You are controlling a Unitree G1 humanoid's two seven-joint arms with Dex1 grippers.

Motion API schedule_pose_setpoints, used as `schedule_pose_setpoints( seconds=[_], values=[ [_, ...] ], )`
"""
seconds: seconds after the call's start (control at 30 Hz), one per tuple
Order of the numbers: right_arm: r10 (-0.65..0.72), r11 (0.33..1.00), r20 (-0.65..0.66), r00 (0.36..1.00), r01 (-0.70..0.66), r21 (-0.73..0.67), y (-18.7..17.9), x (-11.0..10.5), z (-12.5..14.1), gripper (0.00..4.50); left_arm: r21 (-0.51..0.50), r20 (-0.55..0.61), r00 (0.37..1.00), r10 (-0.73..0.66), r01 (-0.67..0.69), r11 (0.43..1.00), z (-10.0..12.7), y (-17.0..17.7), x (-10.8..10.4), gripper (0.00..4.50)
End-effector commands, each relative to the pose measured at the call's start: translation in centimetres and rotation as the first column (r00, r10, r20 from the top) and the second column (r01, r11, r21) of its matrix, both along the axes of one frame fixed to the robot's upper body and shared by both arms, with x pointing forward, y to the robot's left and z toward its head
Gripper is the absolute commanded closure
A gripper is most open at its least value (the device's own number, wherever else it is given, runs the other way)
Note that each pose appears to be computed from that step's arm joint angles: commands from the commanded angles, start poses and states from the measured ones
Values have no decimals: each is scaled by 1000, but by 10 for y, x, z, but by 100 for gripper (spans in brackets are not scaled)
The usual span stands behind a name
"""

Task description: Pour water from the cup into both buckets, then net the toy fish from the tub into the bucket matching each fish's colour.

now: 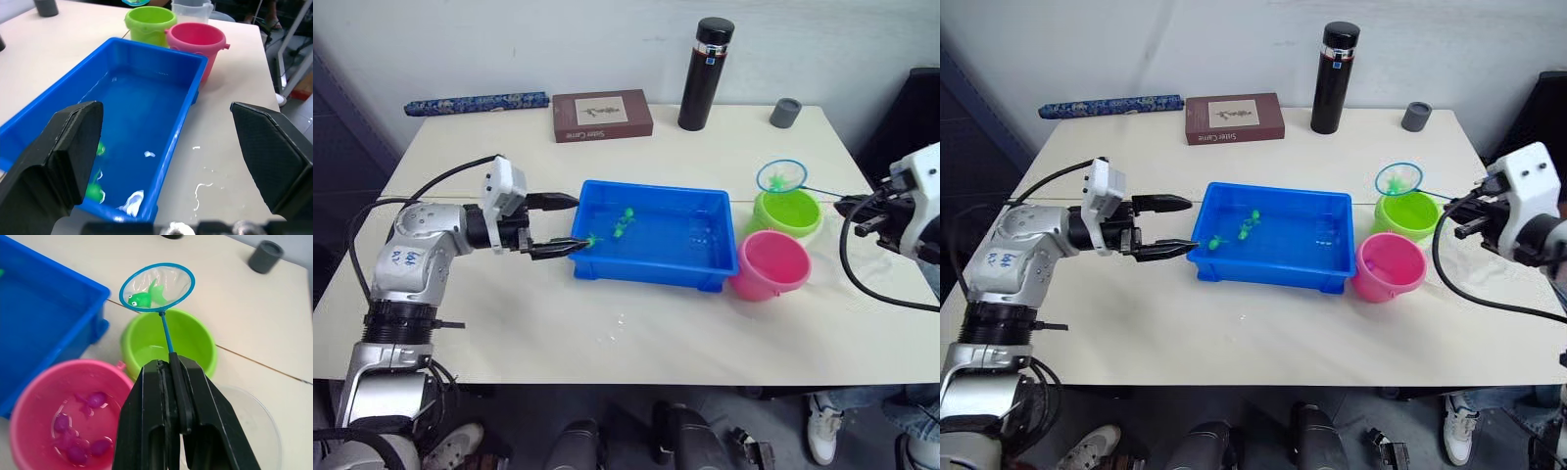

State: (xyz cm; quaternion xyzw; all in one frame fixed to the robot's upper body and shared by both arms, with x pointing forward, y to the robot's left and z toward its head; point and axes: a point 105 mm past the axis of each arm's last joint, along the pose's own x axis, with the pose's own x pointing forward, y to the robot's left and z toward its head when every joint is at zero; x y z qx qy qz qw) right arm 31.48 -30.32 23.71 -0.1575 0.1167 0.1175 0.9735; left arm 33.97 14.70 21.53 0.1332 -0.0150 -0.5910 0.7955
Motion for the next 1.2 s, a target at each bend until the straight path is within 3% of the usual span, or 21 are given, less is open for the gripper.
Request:
schedule_pose_setpoints(
  seconds=[0.03, 0.33, 0.47, 0.63, 0.7, 0.83, 1.2],
  values=[
    [-47, 997, 77, 996, 51, -54, -10, -10, 19, 450, 8, 41, 999, -26, 26, 1000, 9, -4, 2, 2],
    [-52, 916, 116, 992, 94, -389, -3, -9, 5, 450, 11, 29, 998, -46, 46, 999, 4, -8, 8, 2],
    [-7, 817, 128, 992, 80, -571, 3, -8, 4, 450, 10, 29, 998, -53, 53, 999, 4, -10, 10, 2],
    [71, 614, 145, 987, 71, -786, 14, -1, 9, 450, 7, 27, 998, -62, 62, 998, 4, -12, 11, 2],
    [83, 577, 144, 986, 70, -814, 14, 0, 9, 450, 7, 27, 998, -63, 63, 998, 4, -12, 11, 2],
    [125, 416, 94, 988, 34, -909, 14, 0, 5, 450, 6, 22, 998, -63, 63, 998, 2, -12, 10, 2],
    [141, 248, 78, 987, 41, -968, 8, 2, 4, 450, 5, 18, 998, -58, 58, 998, 1, -10, 8, 2]
  ],
)
